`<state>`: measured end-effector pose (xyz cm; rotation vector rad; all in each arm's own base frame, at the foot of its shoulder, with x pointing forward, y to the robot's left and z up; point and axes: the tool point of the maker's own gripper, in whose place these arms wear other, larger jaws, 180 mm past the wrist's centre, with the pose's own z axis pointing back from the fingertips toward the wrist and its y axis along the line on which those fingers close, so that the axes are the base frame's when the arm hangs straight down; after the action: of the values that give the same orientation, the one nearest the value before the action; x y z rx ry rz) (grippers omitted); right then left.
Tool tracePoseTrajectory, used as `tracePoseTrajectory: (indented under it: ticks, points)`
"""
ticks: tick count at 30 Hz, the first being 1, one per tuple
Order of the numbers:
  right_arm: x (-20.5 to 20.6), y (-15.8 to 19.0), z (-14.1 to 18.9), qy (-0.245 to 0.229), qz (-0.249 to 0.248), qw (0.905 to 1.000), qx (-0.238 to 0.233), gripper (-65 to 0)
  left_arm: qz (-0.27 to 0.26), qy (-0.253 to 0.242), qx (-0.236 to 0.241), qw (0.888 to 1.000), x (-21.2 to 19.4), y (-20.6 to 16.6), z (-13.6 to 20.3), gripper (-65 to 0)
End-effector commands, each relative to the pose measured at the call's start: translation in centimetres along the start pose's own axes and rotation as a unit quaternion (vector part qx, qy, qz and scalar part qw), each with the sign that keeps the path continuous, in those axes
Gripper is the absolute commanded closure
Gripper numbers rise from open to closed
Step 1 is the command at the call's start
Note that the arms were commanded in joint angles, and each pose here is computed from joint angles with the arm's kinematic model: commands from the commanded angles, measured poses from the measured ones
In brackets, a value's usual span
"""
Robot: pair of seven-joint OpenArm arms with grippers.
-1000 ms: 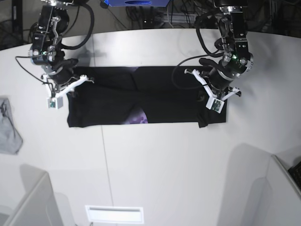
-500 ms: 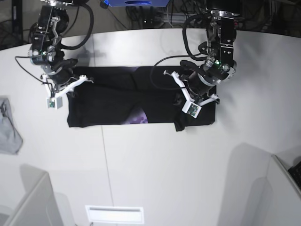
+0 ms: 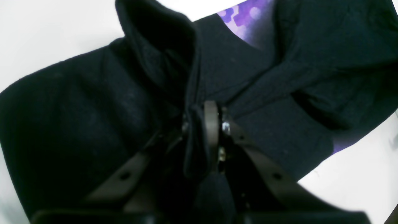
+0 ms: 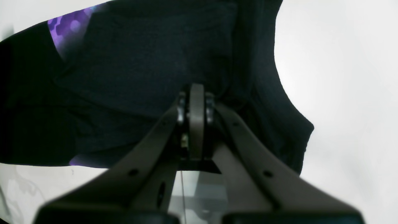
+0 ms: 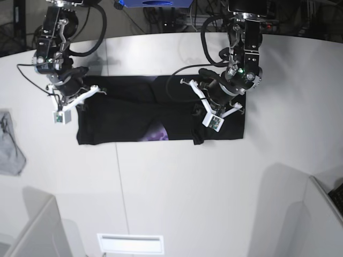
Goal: Fold the T-shirt properly
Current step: 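Fold the strip end with the left gripper toward the right gripper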
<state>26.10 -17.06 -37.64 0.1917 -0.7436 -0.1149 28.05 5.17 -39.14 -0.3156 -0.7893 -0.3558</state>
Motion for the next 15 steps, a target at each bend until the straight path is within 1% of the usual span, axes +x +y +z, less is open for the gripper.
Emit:
tracePoseTrajectory:
  ticks: [1, 5, 7, 10, 15]
  points:
    - [1.4, 0.1, 0.3, -0.023, 0.005, 0.9997, 0.003, 0.0, -0.002, -0.029, -0.006, 1.000, 1.8, -0.3, 0.2, 0.0]
    - [1.4, 0.1, 0.3, -0.023, 0.005, 0.9997, 0.003, 0.0, -0.002, -0.029, -0.006, 1.000, 1.8, -0.3, 0.2, 0.0]
    - [1.4, 0.1, 0.3, -0.023, 0.005, 0.9997, 0.003, 0.0, -0.006, -0.034, -0.008, 0.999, 2.4, -0.4, 0.0, 0.0]
    - [1.4, 0.1, 0.3, -0.023, 0.005, 0.9997, 0.003, 0.0, -0.010, -0.016, -0.015, 1.000, 2.2, -0.9, -0.4, 0.0]
    - [1.3, 0.1, 0.3, -0.022, 0.004, 0.9997, 0.003, 0.0, -0.011, -0.015, -0.016, 1.000, 2.7, -1.2, -0.6, 0.0]
